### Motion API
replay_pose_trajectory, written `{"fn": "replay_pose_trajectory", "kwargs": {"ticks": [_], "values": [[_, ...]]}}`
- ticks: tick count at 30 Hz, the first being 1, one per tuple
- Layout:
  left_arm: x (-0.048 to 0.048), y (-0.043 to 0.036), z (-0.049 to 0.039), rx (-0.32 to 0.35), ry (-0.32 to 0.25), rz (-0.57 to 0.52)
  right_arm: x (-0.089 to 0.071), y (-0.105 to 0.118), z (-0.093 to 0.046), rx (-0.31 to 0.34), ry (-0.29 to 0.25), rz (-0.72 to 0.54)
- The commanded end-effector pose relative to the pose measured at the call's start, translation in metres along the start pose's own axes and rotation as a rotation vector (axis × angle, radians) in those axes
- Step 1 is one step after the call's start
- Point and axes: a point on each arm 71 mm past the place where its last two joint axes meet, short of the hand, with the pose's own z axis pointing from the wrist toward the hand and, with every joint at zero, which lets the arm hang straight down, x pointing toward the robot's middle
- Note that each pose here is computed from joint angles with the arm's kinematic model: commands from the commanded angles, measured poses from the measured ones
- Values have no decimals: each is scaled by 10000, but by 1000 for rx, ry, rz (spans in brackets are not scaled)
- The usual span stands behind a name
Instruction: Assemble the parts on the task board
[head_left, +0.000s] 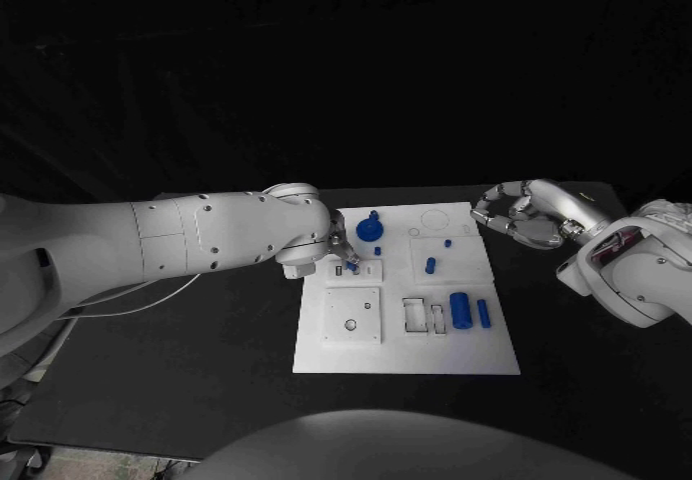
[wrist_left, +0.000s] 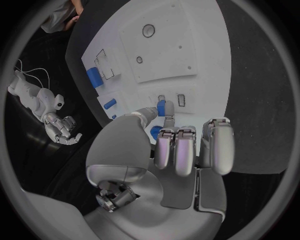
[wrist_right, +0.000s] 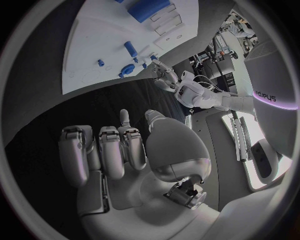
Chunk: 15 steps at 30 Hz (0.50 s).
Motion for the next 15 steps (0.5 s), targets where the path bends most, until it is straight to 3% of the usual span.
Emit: {"fn": "replay_pose_trajectory", "kwargs": {"ticks": [1, 15], "values": [[18, 19, 1, -42, 14, -9, 10, 7, 1, -10, 4, -3], [55, 23, 25, -40, 25, -12, 21, -5, 2, -3, 11, -1]]}}
